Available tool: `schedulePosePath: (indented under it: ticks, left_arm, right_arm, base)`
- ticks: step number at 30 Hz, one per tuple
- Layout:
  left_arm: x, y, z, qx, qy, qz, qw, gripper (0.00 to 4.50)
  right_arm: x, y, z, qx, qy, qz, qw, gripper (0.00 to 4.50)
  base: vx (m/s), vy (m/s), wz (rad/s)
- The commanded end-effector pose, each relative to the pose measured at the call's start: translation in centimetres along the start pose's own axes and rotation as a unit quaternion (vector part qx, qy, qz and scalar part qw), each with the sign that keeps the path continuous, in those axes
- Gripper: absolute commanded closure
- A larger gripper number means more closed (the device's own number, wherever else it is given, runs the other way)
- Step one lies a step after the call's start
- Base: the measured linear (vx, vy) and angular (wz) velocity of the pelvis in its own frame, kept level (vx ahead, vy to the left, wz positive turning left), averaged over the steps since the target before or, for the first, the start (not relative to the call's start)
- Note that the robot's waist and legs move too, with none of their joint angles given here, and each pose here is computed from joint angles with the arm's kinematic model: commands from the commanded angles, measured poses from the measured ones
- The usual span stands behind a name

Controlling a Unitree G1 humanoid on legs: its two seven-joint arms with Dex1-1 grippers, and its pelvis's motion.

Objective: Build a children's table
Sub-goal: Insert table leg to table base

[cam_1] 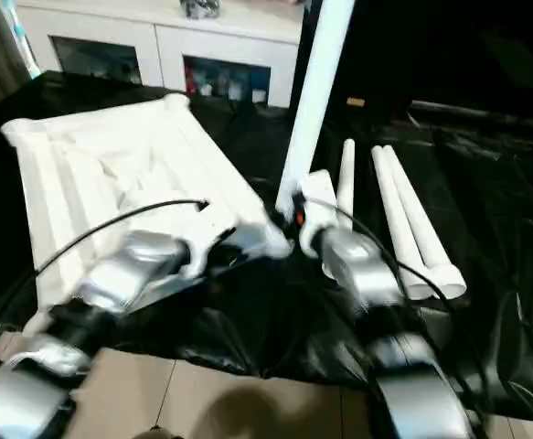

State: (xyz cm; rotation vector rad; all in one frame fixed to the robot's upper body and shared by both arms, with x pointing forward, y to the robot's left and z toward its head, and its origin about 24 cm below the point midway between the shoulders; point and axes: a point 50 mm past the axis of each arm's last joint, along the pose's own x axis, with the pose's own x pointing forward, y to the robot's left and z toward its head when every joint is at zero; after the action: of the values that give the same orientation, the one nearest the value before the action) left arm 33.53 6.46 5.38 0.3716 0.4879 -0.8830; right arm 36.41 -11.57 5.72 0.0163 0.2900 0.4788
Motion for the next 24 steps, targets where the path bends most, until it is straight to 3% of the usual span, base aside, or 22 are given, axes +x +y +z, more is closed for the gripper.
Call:
schedulePosePath:
  ticks: [1,16,17,20,21,24]
  left_arm:
    - [0.1,-0.3,4.4,0.033,-0.068,0.02,0.997,4.5]
    - [0.1,-0.6,3.7,0.045,-0.05,0.007,0.998,4.5]
    - [0.1,-0.6,3.7,0.045,-0.049,0.006,0.998,4.5]
    - [0.1,-0.5,3.6,0.045,-0.048,0.005,0.998,4.5]
    - [0.0,-0.5,3.5,0.045,-0.047,0.003,0.998,4.5]
    - [-0.1,-0.3,3.2,0.046,-0.045,-0.003,0.998,4.5]
  right_arm:
    - [0.3,1.5,-4.5,0.037,0.094,0.001,0.995,2.59]
    - [1.4,2.5,-3.8,0.045,0.087,0.005,0.995,2.59]
    - [1.4,2.5,-3.6,0.046,0.085,0.006,0.995,2.24]
    - [1.5,2.4,-3.4,0.048,0.08,0.009,0.996,2.24]
    - [1.5,2.4,-3.2,0.047,0.076,0.012,0.996,1.84]
    - [1.7,2.4,-2.6,0.045,0.063,0.023,0.997,1.83]
  base:
    - [0.0,0.0,0.0]
    - [0.0,0.0,0.0]
    - [0.0,0.0,0.0]
    - [0.0,0.0,0.0]
    - [0.0,0.0,0.0]
    - [0.0,0.0,0.0]
